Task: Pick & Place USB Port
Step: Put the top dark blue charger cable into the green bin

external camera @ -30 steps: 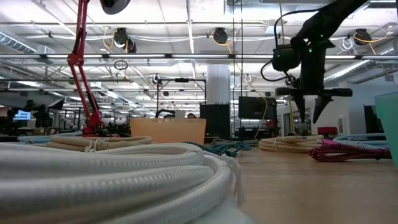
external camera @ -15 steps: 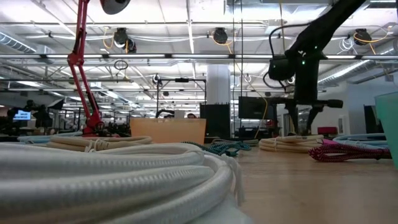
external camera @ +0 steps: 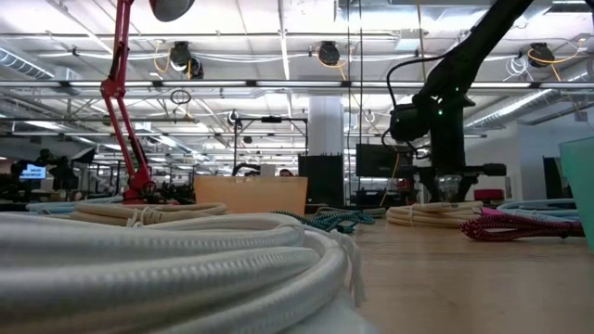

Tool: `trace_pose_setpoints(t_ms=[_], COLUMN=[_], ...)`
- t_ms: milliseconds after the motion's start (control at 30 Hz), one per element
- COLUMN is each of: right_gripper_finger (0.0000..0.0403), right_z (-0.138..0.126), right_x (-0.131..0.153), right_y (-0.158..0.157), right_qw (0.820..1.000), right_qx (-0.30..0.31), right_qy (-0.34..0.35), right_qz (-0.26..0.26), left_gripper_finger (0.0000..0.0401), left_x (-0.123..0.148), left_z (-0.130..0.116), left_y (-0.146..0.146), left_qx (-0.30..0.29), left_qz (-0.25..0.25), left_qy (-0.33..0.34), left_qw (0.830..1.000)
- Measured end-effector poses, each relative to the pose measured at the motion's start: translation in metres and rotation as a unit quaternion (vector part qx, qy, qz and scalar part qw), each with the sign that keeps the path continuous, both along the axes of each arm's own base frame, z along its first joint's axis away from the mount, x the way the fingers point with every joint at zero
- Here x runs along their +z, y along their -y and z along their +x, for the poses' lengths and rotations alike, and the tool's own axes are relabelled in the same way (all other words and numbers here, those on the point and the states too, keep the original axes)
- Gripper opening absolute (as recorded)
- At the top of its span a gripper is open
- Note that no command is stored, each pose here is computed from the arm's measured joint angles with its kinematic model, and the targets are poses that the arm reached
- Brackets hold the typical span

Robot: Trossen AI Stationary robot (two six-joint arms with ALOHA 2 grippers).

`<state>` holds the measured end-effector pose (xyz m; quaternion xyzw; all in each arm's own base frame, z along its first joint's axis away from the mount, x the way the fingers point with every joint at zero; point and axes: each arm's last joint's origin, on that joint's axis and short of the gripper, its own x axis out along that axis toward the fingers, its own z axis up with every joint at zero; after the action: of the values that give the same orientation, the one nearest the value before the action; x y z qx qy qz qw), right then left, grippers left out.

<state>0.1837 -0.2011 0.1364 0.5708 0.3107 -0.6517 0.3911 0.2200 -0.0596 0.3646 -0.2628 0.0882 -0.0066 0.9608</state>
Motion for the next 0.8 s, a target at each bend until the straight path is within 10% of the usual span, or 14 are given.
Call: trace_pose_setpoints(t_ms=[800], right_gripper_finger=[0.0004], right_z=[-0.001], right_x=[-0.021], right_y=[-0.014], right_qw=[0.998], right_qx=[0.021], right_qy=[0.017], right_qz=[-0.050], left_gripper_finger=[0.0033], left_x=[-0.003], left_z=[-0.001], left_y=[0.001], left_qx=[0.012], left_qz=[-0.007], left_qy=[-0.015], left_qw=[1.000])
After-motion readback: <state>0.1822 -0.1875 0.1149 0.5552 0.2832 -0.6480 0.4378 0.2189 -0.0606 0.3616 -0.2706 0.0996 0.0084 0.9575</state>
